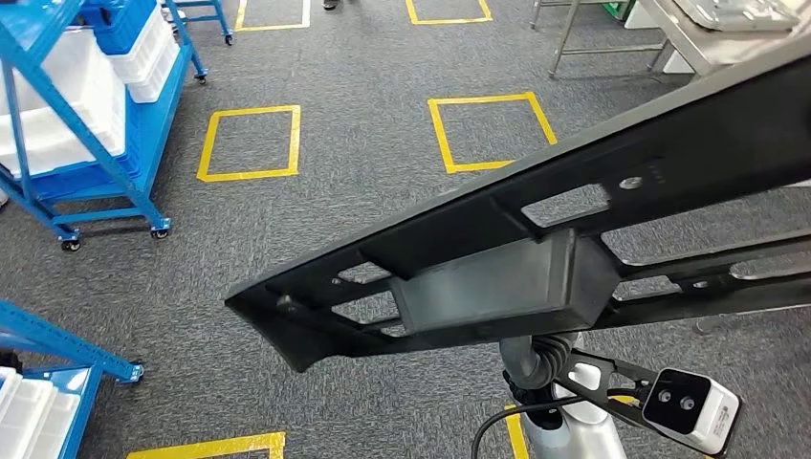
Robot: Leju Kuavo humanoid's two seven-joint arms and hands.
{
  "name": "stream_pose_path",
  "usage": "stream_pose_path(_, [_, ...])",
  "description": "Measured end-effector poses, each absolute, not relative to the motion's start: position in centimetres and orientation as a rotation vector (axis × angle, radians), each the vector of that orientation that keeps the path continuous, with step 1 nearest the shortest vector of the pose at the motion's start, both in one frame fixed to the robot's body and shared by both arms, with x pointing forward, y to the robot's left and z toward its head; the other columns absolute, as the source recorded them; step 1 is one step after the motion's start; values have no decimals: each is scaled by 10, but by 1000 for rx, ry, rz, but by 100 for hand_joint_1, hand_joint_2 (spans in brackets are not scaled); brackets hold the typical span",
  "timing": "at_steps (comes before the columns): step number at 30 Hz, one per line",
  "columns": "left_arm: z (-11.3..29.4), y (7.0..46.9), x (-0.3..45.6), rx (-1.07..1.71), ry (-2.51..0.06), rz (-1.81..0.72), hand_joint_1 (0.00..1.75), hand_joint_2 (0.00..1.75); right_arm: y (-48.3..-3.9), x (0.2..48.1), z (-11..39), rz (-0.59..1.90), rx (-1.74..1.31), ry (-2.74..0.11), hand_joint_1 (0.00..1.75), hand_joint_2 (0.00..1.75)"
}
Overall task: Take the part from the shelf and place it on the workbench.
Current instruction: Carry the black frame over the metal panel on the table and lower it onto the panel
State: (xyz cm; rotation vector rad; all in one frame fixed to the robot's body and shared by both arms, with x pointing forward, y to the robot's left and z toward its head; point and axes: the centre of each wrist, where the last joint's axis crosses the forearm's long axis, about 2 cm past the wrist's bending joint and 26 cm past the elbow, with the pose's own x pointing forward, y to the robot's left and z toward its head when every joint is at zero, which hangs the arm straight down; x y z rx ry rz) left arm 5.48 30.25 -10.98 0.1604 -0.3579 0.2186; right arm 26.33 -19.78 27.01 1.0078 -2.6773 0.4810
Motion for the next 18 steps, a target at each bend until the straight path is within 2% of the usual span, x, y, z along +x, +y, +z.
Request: stream_pose_path(18, [-110,306,56,164,-360,210,0,175,-200,263,270,462,1031,-2678,175,175])
